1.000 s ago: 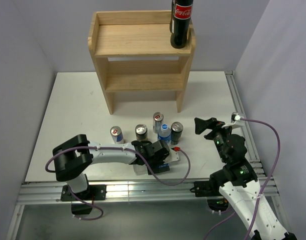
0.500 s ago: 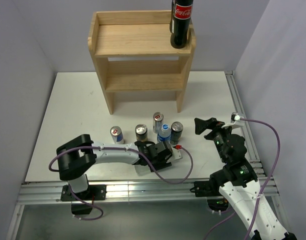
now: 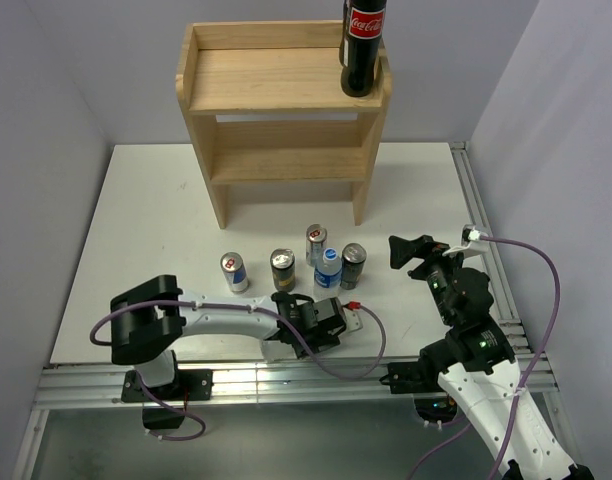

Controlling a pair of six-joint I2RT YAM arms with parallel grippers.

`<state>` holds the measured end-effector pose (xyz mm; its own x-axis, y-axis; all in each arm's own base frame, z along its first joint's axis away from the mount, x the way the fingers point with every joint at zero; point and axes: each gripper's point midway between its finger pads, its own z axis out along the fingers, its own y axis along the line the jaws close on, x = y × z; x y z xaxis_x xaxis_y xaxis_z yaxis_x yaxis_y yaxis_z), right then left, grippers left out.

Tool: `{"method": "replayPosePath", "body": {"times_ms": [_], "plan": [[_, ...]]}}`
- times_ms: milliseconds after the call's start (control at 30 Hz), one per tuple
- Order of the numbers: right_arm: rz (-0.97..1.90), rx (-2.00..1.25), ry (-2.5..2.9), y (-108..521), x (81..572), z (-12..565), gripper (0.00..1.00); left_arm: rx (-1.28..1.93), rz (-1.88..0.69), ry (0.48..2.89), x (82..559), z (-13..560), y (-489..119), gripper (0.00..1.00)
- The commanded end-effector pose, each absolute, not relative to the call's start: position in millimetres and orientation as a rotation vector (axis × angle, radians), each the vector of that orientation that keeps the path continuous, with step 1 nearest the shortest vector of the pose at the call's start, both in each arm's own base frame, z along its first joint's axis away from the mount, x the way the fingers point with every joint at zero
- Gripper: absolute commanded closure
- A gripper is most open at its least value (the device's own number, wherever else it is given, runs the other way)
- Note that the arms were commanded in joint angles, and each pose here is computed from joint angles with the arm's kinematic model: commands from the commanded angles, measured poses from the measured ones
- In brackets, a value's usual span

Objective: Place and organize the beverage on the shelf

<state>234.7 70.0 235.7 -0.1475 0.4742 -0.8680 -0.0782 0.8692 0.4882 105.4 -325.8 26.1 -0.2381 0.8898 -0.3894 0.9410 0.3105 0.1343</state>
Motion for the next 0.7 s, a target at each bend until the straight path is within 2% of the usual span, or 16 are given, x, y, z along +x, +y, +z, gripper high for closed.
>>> {"method": "replayPosePath", "body": {"times_ms": [0, 333, 667], "plan": [[0.478, 0.305, 1.65, 69.2, 236.8, 235.3, 0.0, 1.582, -0.212, 2.23, 85.7, 60.9, -315.0, 1.0], [0.461, 0.312, 1.661, 67.8, 239.2, 232.5, 0.0, 1.105, -0.324, 1.967, 137.7, 197.2, -335.0, 1.0], [0.447, 0.308, 1.688, 68.6, 242.0, 227.6, 0.0, 0.629, -0.496, 1.539, 173.3, 445.9, -300.2, 1.0]]}}
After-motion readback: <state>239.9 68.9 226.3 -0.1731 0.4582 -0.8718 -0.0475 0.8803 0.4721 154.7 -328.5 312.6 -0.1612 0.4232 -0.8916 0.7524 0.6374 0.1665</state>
